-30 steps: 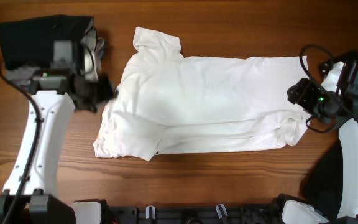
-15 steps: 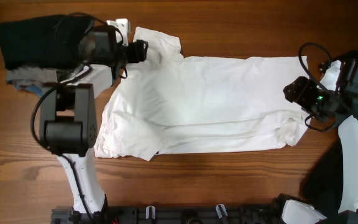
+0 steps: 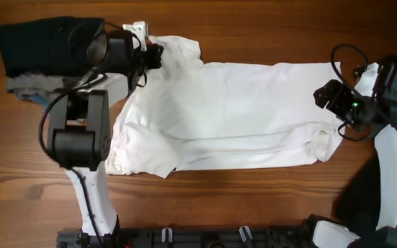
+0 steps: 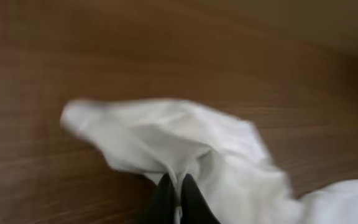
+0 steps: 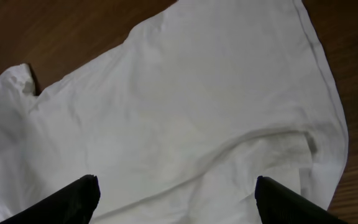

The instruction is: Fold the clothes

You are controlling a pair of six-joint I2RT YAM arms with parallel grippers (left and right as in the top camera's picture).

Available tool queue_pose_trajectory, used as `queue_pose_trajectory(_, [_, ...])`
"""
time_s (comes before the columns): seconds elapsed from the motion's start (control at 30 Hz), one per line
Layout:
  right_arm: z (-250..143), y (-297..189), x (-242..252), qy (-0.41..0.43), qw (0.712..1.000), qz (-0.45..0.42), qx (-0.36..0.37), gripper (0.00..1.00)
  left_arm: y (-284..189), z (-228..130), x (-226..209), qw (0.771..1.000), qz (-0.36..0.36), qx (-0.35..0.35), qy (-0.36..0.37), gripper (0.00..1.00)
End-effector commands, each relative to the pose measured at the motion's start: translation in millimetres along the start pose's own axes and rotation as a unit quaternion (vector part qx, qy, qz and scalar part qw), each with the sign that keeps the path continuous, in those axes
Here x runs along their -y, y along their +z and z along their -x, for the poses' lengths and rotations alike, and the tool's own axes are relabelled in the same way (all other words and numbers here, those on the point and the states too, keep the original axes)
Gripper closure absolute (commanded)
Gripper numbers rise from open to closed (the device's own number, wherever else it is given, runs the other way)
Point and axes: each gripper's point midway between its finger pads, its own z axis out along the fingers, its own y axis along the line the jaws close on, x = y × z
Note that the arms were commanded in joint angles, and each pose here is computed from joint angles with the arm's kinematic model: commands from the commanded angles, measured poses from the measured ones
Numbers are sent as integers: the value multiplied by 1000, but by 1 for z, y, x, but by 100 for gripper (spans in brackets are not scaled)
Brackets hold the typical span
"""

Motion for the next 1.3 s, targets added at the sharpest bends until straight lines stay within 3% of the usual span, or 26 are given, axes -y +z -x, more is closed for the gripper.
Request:
queue_pose_trajectory(0.0, [18, 22, 19, -7, 999, -40, 11, 16, -56, 74, 64, 996, -69, 62, 17, 96])
queue_pose_trajectory(0.1, [54, 55, 40, -15, 995, -80, 60, 20, -76, 88, 79, 995, -71, 70, 22, 96])
queue_pose_trajectory(0.3, [125, 84, 81, -15, 970, -152, 190, 23, -76, 38, 63, 999, -37, -33, -16, 96])
queue_pose_trajectory(0.47, [120, 122, 132, 25, 974, -153, 168, 27, -76, 29, 58, 998, -26, -50, -14, 96])
queue_pose_trajectory(0.57, [107, 155, 119, 21, 986, -91, 139, 26, -76, 28, 57, 998, -22, -51, -14, 96])
queue_pose_trajectory(0.63, [101, 171, 121, 19, 987, -93, 132, 16, -76, 26, 55, 998, -16, -55, -17, 96])
queue_pose_trajectory(0.7, [96, 179, 122, 34, 988, -85, 125, 14, -76, 24, 50, 998, -4, -59, -20, 96])
queue_pose_trajectory(0.8, [82, 201, 87, 14, 996, 18, 92, 15, -77, 20, 42, 998, 18, -64, -23, 96])
queue_pose_trajectory(0.9, [81, 206, 85, 12, 995, 15, 93, 29, -77, 20, 42, 997, 19, -64, -24, 96])
queue_pose_trajectory(1.03, [83, 205, 83, 4, 995, 18, 98, 39, -77, 20, 42, 997, 19, -64, -24, 96])
queue_pose_trajectory(1.13, [84, 205, 83, 5, 995, 17, 99, 79, -77, 20, 42, 997, 19, -64, -24, 96])
queue_pose_trajectory(1.2, [92, 197, 85, 7, 994, 16, 109, 96, -77, 20, 42, 997, 19, -64, -24, 96])
queue_pose_trajectory(1.27, [110, 169, 89, 36, 990, 16, 135, 96, -77, 20, 42, 997, 19, -64, -24, 96])
